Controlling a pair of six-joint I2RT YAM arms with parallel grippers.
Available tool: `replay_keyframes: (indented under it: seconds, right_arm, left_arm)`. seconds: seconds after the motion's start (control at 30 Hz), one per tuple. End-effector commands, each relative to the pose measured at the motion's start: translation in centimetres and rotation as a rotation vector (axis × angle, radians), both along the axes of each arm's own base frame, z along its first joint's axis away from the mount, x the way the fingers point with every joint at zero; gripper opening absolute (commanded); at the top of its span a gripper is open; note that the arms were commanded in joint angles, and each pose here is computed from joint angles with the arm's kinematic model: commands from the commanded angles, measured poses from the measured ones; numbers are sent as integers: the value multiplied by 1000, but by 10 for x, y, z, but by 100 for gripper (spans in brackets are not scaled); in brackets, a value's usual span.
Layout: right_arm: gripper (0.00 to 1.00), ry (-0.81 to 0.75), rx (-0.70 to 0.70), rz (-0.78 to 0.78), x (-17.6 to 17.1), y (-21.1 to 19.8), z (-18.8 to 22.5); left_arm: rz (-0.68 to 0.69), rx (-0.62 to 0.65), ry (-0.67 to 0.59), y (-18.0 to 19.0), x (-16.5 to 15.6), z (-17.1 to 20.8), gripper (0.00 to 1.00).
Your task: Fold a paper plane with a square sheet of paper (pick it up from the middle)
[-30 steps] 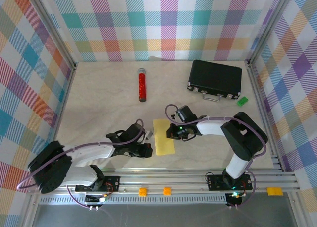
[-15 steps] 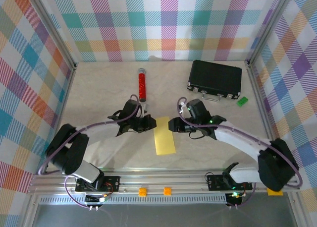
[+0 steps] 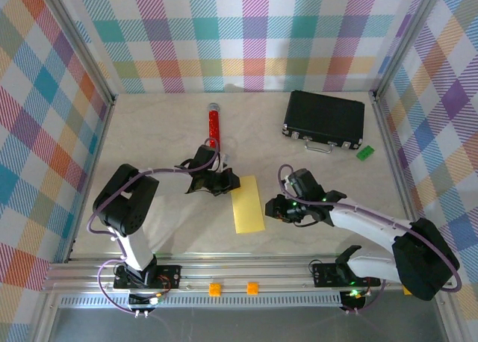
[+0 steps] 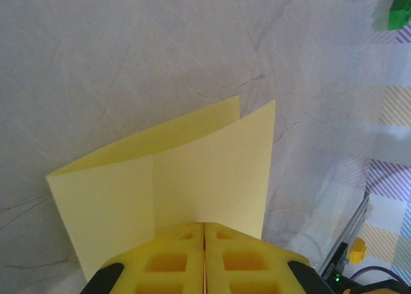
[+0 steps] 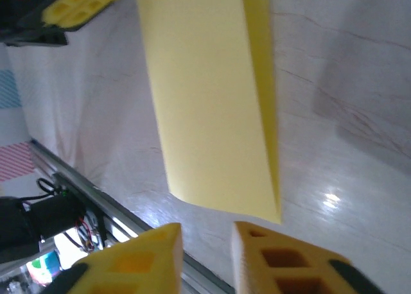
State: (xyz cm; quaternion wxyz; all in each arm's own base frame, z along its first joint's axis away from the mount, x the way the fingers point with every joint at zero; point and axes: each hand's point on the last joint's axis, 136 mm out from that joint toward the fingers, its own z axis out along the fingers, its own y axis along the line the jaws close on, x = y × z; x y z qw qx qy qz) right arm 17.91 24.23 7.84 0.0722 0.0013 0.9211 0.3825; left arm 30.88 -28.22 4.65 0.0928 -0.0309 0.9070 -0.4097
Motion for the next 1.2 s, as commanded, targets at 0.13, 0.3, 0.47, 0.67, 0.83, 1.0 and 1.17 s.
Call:
replay_keyframes:
  seconds: [0.13, 0.3, 0.47, 0.67, 0.83, 1.0, 1.17]
  right_arm:
    - [4, -24, 65, 67, 28, 39, 9]
    - [0, -37, 51, 90, 53, 58, 2]
    - [0, -25, -2, 77, 70, 62, -15]
    - [0, 28, -36, 79, 66, 57, -42]
    - [0, 45, -33, 79, 59, 51, -53]
    - [0, 38, 13, 94, 58, 55, -46]
    - [1, -3, 22, 91, 63, 52, -33]
  left_arm:
    - [-20, -104, -70, -4, -3, 44, 12]
    - [-32, -72, -85, 7, -17, 55, 12]
    - [-34, -14, -88, 22, -34, 53, 12]
    - [-42, 1, -85, 29, -44, 52, 12]
    - [-47, -3, -94, 29, -46, 57, 11]
    - [-47, -4, -94, 29, -46, 58, 11]
    - [-49, -8, -92, 29, -47, 58, 11]
